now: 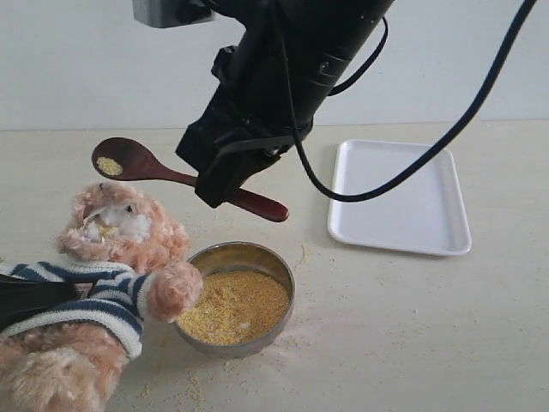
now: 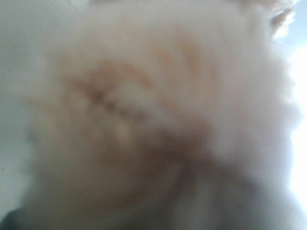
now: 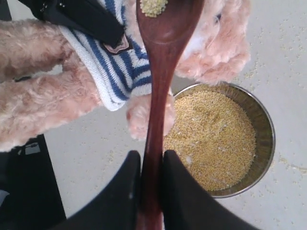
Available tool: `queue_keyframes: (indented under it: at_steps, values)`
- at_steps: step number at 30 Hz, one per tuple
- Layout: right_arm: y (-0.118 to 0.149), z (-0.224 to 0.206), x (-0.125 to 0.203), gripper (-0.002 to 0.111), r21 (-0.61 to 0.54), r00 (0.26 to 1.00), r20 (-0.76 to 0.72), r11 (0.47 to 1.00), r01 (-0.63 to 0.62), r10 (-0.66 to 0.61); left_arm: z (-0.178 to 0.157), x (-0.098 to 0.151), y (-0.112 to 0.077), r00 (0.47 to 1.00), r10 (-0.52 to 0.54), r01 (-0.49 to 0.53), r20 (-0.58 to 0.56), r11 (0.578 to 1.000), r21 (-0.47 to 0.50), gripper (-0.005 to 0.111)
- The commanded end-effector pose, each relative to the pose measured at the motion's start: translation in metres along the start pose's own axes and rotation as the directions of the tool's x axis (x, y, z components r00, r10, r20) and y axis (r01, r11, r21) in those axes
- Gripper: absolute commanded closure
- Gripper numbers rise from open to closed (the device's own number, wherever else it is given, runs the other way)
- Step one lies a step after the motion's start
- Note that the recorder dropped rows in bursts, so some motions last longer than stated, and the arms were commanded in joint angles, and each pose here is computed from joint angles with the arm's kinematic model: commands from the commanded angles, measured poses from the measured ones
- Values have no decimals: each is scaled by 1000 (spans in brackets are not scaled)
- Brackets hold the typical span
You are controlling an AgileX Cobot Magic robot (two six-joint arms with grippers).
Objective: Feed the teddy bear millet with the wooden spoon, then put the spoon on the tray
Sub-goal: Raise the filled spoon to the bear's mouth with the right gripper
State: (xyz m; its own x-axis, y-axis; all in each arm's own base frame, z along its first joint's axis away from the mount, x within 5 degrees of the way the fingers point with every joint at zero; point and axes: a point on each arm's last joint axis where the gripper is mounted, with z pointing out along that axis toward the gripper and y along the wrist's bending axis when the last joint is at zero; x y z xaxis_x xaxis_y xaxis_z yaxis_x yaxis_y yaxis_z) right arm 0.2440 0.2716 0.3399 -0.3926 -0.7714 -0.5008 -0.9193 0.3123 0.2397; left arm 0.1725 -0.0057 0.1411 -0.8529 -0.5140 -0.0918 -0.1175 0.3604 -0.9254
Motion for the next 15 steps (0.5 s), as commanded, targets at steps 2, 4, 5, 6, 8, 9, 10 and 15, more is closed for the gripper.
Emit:
queue_keyframes:
  at_steps: [2, 4, 5, 6, 8, 9, 10, 15]
  values:
    - [-4, 1, -7, 108, 34, 998, 63, 999, -4, 2, -1, 0, -4, 1000, -21, 21, 8, 999, 42, 102]
    - [-6, 10, -8, 108, 30, 999, 47, 1000, -3, 2, -1, 0, -4, 1000, -21, 21, 8, 999, 42, 102]
    - [-6, 15, -8, 108, 29, 999, 35, 1000, 7, -8, -1, 0, -4, 1000, -21, 21, 8, 999, 42, 102]
    - [-7, 23, -8, 108, 33, 1000, 10, 999, 26, -27, -1, 0, -4, 1000, -21, 21, 8, 999, 42, 102]
    - [-8, 33, -8, 108, 74, 997, -24, 995, 71, -70, -1, 0, -4, 1000, -21, 21, 8, 999, 42, 102]
    - [-8, 38, -9, 108, 99, 996, -33, 991, 89, -86, -1, 0, -4, 1000, -21, 21, 8, 999, 42, 102]
    - [-7, 42, -11, 108, 116, 995, -34, 988, 101, -97, -1, 0, -4, 1000, -21, 21, 8, 999, 42, 102]
    - [-2, 60, -20, 108, 204, 985, -14, 964, 173, -174, -1, 0, -4, 1000, -21, 21, 8, 999, 42, 102]
